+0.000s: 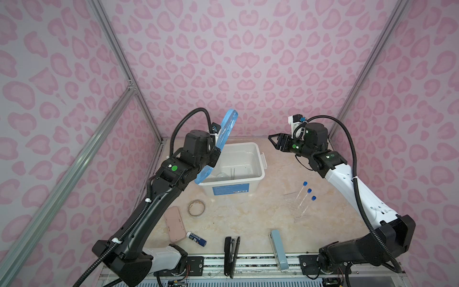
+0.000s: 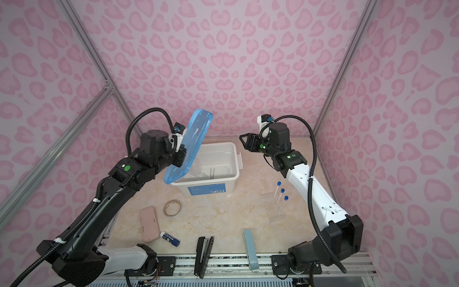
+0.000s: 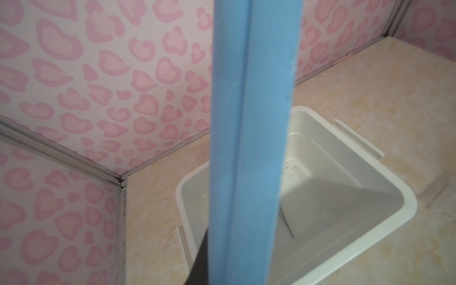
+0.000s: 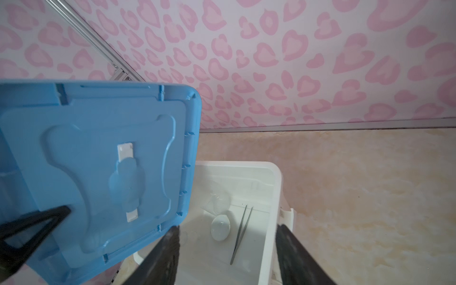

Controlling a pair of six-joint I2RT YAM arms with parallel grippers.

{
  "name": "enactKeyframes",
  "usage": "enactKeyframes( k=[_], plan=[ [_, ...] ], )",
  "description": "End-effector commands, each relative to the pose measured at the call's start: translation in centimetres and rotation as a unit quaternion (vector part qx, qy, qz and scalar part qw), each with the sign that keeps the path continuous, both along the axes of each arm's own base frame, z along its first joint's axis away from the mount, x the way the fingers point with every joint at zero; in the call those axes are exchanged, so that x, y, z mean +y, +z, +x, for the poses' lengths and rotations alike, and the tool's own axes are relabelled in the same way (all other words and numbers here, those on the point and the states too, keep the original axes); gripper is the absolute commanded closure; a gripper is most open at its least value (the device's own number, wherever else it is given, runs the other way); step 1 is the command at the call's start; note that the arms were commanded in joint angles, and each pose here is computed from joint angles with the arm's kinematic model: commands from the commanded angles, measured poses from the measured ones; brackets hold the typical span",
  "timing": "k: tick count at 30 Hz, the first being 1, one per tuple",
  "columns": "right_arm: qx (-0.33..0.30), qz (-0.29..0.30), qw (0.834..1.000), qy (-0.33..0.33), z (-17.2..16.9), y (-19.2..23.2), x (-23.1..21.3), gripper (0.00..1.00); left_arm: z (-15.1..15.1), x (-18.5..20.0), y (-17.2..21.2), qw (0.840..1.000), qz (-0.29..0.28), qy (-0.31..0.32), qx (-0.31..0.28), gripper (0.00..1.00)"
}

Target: Organize the chemistry lab equipment

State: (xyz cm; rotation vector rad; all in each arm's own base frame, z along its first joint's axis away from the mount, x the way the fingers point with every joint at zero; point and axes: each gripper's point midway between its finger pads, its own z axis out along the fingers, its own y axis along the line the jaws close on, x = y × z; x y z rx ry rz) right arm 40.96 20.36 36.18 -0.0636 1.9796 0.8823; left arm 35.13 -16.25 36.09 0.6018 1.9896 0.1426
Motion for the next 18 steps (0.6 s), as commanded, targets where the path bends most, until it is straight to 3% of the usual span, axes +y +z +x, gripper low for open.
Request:
enactKeyframes(
  k=[1, 10, 18],
  plan=[
    [0.048, 0.027, 0.998, -0.015, -0.8, -0.1, -0.4, 0.22, 0.8, 0.5, 0.4, 0.993, 0.105, 0.036, -0.034, 0.90],
    [0.073, 0.036, 0.997, -0.009, -0.3, 0.3, -0.3, 0.12, 0.9, -4.0, -4.2, 0.986, 0.168, -0.005, -0.011, 0.85],
    [0.077, 0.053, 0.996, 0.015, 1.2, 0.0, 1.2, 0.12, 0.6, -6.1, -7.3, 0.972, 0.236, -0.012, 0.000, 0.78]
  ],
)
